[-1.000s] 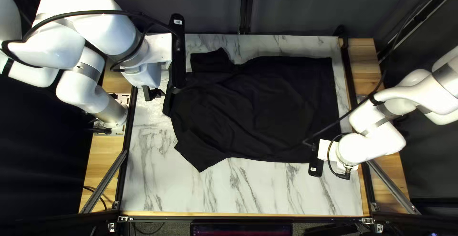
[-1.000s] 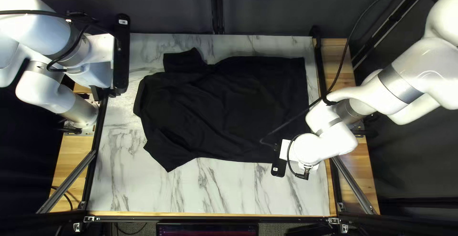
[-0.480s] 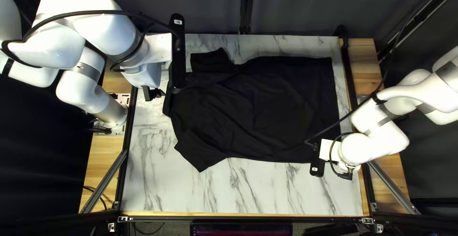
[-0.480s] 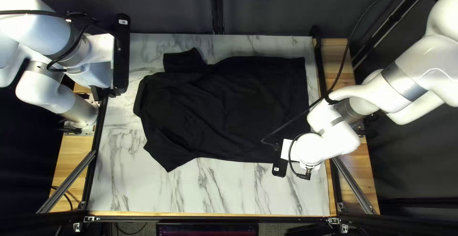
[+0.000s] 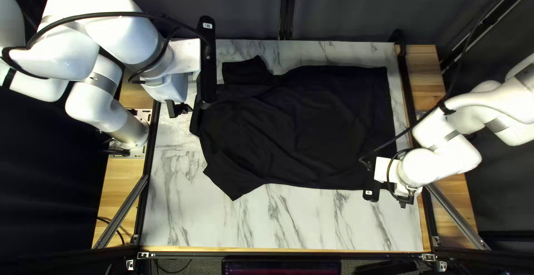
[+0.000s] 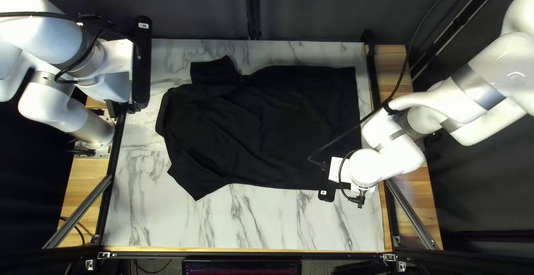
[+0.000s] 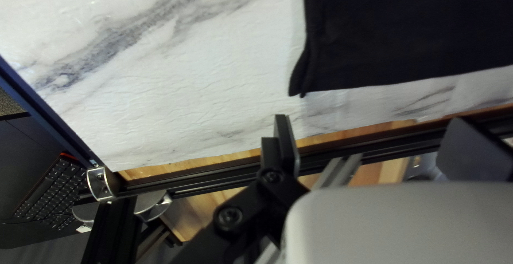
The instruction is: Fold t-shirt
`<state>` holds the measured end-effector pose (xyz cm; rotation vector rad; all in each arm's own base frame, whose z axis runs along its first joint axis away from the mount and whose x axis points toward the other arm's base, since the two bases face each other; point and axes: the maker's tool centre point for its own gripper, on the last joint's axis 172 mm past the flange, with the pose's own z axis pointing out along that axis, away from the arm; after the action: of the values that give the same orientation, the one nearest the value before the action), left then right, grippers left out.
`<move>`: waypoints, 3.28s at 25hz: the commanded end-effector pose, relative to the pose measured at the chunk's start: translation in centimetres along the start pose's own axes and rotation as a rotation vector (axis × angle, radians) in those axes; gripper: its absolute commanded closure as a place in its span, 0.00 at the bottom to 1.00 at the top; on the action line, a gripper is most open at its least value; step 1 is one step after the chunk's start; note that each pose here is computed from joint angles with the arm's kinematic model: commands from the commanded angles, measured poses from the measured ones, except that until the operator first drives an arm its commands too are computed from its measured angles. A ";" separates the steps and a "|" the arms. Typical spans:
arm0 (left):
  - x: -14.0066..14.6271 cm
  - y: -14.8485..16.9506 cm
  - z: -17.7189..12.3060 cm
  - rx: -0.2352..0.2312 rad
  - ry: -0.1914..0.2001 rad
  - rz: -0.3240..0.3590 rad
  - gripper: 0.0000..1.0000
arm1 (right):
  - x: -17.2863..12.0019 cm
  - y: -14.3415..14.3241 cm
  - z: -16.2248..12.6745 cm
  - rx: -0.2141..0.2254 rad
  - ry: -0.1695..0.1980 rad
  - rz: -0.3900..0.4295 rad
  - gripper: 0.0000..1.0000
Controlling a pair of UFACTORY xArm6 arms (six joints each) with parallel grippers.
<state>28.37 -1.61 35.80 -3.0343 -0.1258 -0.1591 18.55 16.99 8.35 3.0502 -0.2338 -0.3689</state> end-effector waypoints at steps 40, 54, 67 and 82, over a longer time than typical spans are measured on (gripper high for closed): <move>-0.2 14.7 21.0 -0.223 -0.147 0.238 0.00 | 0.6 0.8 -1.7 -0.008 0.041 -0.029 0.00; 1.6 13.5 28.4 -0.256 -0.171 0.281 0.00 | 0.6 0.8 -1.7 -0.008 0.041 -0.029 0.00; 1.2 13.9 30.4 -0.304 -0.187 0.296 1.00 | 0.6 0.8 -1.7 -0.008 0.041 -0.029 0.00; 1.7 17.8 26.4 -0.239 -0.161 0.281 1.00 | 0.8 0.8 -1.5 -0.011 0.061 -0.044 0.00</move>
<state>34.22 -16.20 7.98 -3.2614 0.3362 0.1042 19.41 16.14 9.86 3.0517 -0.1821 -0.3033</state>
